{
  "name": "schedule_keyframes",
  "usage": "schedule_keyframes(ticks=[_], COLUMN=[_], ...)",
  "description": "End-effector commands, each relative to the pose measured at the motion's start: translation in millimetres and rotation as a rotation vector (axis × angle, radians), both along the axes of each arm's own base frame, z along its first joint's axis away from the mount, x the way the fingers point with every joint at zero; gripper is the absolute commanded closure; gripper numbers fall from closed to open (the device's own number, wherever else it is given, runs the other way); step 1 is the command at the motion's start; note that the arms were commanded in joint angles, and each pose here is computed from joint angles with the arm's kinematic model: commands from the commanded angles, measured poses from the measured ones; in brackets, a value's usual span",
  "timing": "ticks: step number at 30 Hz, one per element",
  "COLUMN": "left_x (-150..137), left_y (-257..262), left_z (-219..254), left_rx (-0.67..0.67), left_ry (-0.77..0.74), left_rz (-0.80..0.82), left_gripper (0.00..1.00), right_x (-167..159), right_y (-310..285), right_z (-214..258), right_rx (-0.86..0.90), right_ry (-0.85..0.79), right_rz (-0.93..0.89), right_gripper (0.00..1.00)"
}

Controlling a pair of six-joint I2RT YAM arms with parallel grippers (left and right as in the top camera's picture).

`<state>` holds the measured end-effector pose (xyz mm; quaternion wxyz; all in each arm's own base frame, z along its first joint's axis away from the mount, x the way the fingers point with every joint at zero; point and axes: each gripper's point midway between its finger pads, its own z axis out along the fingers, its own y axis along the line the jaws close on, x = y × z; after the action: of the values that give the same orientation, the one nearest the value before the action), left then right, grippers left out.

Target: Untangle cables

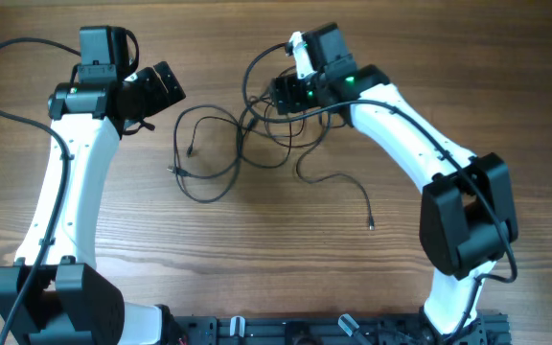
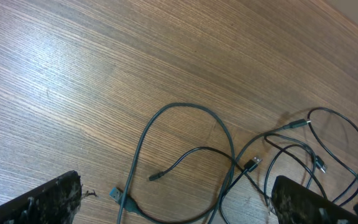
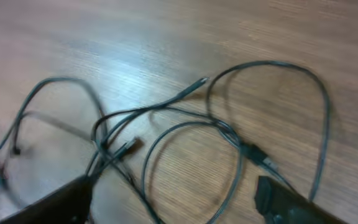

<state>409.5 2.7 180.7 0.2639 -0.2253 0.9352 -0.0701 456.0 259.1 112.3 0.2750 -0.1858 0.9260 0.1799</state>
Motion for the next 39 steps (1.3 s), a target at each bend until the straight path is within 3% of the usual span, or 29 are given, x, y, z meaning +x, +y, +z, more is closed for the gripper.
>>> schedule_keyframes(ticks=[1,5,7,11,16,19,22,26,30,39], left_x=[-1.3,-1.4,-1.4,-1.3,-1.4,-1.4,-1.3,-1.4,-1.4,-1.4], left_y=[3.9,3.9,3.9,3.9,3.9,3.9,3.9,3.9,3.9,4.0], left_z=[-3.7,-3.7,-3.7,-3.7,-3.7,-3.7,-3.7,-3.7,-3.7,-3.7], left_rx=[0.009,0.009,0.009,0.009,0.009,0.009,0.009,0.009,0.009,0.009], left_ry=[0.01,0.01,0.01,0.01,0.01,0.01,0.01,0.01,0.01,0.01], left_rz=[0.016,0.016,0.016,0.016,0.016,0.016,0.016,0.016,0.016,0.016], left_gripper=[0.0,0.0,0.0,0.0,0.0,0.0,0.0,0.0,0.0,0.0], right_x=[-55.7,-90.4,-91.8,-86.1,-64.2,-31.1,7.5,17.0,24.8,45.4], right_y=[56.6,82.5,86.6,89.6,82.1,58.5,36.2,44.2,32.5,16.7], right_z=[8.9,-0.7,-8.6,-22.8,-65.1,-85.6,-65.9,-53.7,-50.0,-50.0], right_rx=[0.171,0.091,-0.019,-0.183,-0.339,-0.448,-0.541,-0.597,-0.656,-0.58], right_ry=[0.112,0.124,0.064,-0.034,-0.086,-0.151,-0.294,-0.381,-0.405,-0.402], right_rz=[0.31,0.412,0.414,0.384,0.308,0.196,0.076,0.185,0.174,0.14], right_gripper=[0.24,0.18,0.13,0.12,0.08,0.07,0.07,0.05,0.05,0.07])
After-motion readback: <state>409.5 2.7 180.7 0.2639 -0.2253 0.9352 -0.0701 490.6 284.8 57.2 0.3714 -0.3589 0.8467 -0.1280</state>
